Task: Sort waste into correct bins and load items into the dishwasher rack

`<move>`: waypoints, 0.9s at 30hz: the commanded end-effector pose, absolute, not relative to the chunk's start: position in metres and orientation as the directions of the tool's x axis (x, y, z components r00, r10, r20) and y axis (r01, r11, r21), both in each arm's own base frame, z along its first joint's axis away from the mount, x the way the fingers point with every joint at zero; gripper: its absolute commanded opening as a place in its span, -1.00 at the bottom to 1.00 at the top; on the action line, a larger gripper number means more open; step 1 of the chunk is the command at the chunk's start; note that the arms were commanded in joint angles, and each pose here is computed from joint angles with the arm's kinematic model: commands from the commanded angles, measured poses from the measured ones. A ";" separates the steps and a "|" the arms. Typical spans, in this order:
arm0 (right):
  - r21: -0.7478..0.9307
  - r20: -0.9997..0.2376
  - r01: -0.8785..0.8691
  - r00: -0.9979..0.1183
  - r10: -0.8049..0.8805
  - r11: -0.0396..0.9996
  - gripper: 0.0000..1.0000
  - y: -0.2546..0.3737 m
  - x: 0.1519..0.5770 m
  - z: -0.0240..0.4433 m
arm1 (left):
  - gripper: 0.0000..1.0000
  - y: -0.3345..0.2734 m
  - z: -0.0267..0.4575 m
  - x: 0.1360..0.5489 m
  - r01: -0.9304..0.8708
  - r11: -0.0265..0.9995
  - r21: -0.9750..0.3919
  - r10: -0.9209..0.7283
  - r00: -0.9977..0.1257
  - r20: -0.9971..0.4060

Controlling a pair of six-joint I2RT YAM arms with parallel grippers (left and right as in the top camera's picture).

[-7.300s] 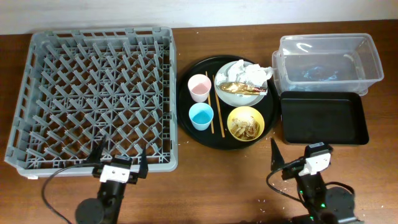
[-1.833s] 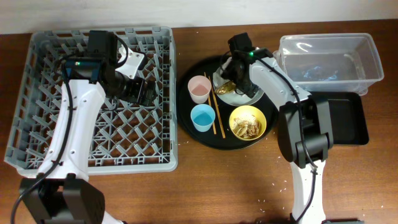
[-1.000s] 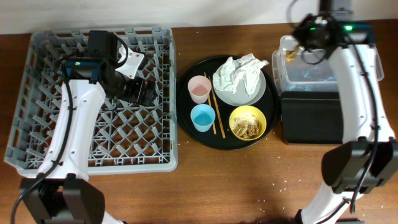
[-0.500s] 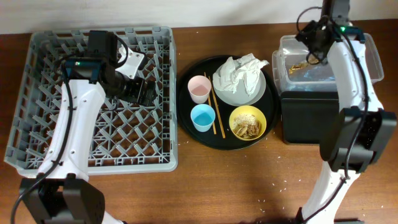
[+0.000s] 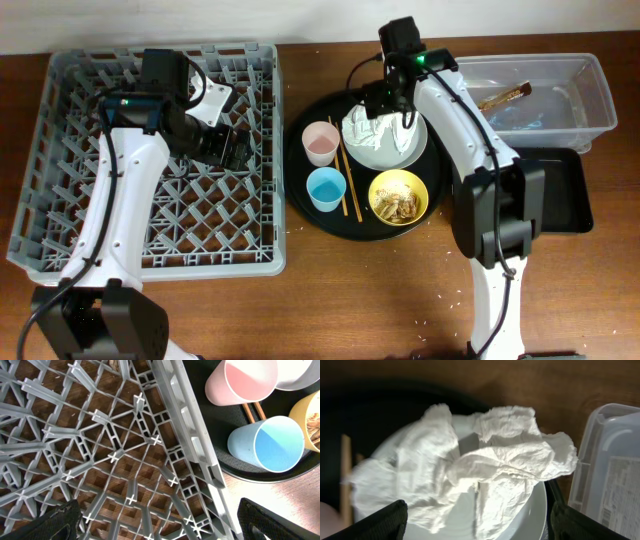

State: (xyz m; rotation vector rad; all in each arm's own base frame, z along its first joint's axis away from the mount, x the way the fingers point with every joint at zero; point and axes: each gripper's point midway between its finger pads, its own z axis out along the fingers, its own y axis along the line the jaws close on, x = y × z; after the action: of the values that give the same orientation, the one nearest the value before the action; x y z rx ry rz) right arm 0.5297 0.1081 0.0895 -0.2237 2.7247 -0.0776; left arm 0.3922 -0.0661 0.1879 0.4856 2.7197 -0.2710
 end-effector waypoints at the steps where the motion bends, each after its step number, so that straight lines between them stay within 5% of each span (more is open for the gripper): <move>1: -0.095 -0.316 -0.259 -0.908 -0.276 0.961 0.83 0.111 0.524 0.059 | 0.99 -0.066 0.200 0.393 0.373 0.920 -0.123 0.293 -0.861 -0.415; 11: 0.031 -0.284 -0.184 -0.944 -0.168 0.982 0.62 0.130 0.530 0.001 | 0.99 -0.066 0.200 0.393 0.373 0.920 -0.123 0.293 -0.861 -0.415; 12: 0.032 -0.281 -0.179 -0.946 -0.163 0.983 0.46 0.130 0.529 0.000 | 0.99 -0.066 0.200 0.393 0.373 0.920 -0.123 0.293 -0.861 -0.415; 16: 0.036 -0.245 -0.170 -0.957 -0.156 0.985 -0.92 0.128 0.521 -0.003 | 0.99 -0.066 0.200 0.393 0.373 0.920 -0.123 0.293 -0.861 -0.415; 19: 0.059 -0.277 -0.152 -0.952 -0.131 0.987 -0.92 0.130 0.522 0.027 | 0.99 -0.066 0.200 0.393 0.373 0.920 -0.123 0.293 -0.861 -0.415; 23: 0.080 -0.411 -0.122 -0.908 -0.078 0.989 -0.92 0.124 0.533 0.124 | 0.99 -0.066 0.200 0.393 0.373 0.920 -0.123 0.293 -0.861 -0.415; 27: 0.135 -0.529 0.177 -0.819 0.222 0.975 -0.92 0.044 0.530 0.223 | 0.99 -0.066 0.200 0.393 0.373 0.920 -0.123 0.293 -0.861 -0.415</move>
State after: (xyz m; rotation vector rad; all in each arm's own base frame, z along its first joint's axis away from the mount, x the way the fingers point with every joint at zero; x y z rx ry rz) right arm 0.5243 0.1054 0.1384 -0.0433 2.7468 0.1329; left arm 0.3922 -0.0664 0.1880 0.4860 2.7189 -0.2735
